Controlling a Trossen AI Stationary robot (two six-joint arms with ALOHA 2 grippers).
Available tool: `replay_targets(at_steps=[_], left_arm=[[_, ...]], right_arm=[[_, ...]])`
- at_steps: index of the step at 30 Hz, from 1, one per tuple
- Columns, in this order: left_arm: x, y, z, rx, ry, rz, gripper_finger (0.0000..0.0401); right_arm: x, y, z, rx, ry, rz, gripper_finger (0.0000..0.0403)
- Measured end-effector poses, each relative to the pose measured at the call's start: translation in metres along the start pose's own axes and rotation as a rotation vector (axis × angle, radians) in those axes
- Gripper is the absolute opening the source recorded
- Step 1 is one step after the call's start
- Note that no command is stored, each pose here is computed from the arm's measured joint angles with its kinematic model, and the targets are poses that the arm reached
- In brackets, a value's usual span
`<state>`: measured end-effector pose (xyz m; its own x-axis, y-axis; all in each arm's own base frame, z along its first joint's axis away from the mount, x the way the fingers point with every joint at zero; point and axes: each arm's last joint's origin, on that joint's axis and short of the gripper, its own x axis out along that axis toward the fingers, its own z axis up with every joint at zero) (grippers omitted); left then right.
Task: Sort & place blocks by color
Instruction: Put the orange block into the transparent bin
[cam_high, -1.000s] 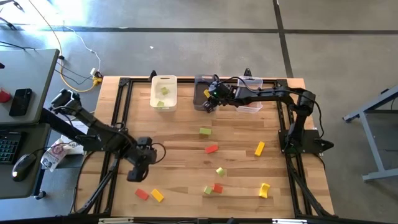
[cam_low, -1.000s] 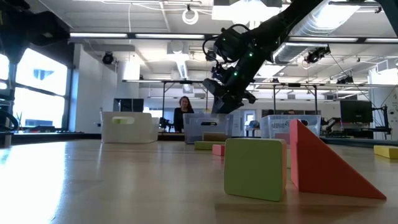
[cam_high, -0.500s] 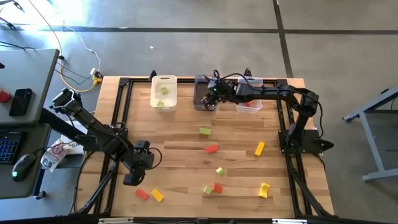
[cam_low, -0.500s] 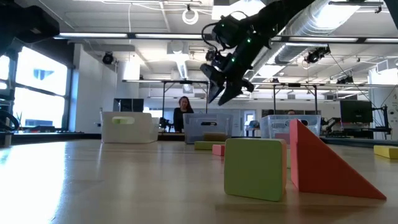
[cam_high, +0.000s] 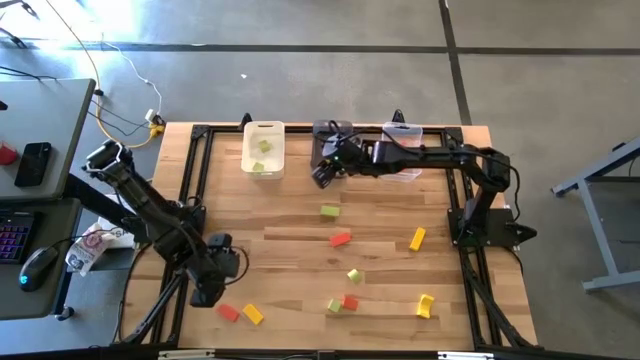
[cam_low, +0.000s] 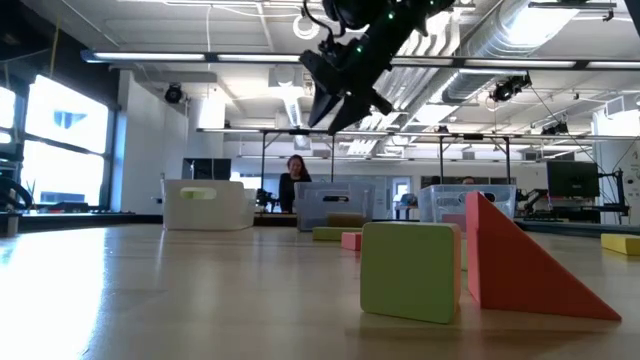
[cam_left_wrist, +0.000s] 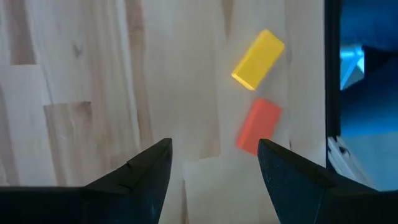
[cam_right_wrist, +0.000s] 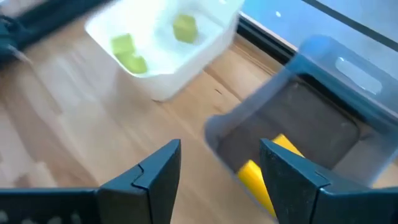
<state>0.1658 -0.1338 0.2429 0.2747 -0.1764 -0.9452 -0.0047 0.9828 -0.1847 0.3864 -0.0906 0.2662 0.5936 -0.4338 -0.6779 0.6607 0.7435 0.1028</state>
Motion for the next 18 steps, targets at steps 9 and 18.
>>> replay_targets(at_steps=[9, 18], left_arm=[[0.016, -0.025, -0.016, 0.155, 0.067, 0.007, 0.0225], [0.049, -0.051, -0.025, 0.177, 0.12, 0.031, 0.0225]], right_arm=[[-0.011, 0.022, -0.003, 0.011, -0.012, 0.051, 0.0201], [-0.013, 0.029, -0.007, 0.041, -0.007, 0.065, 0.0201]])
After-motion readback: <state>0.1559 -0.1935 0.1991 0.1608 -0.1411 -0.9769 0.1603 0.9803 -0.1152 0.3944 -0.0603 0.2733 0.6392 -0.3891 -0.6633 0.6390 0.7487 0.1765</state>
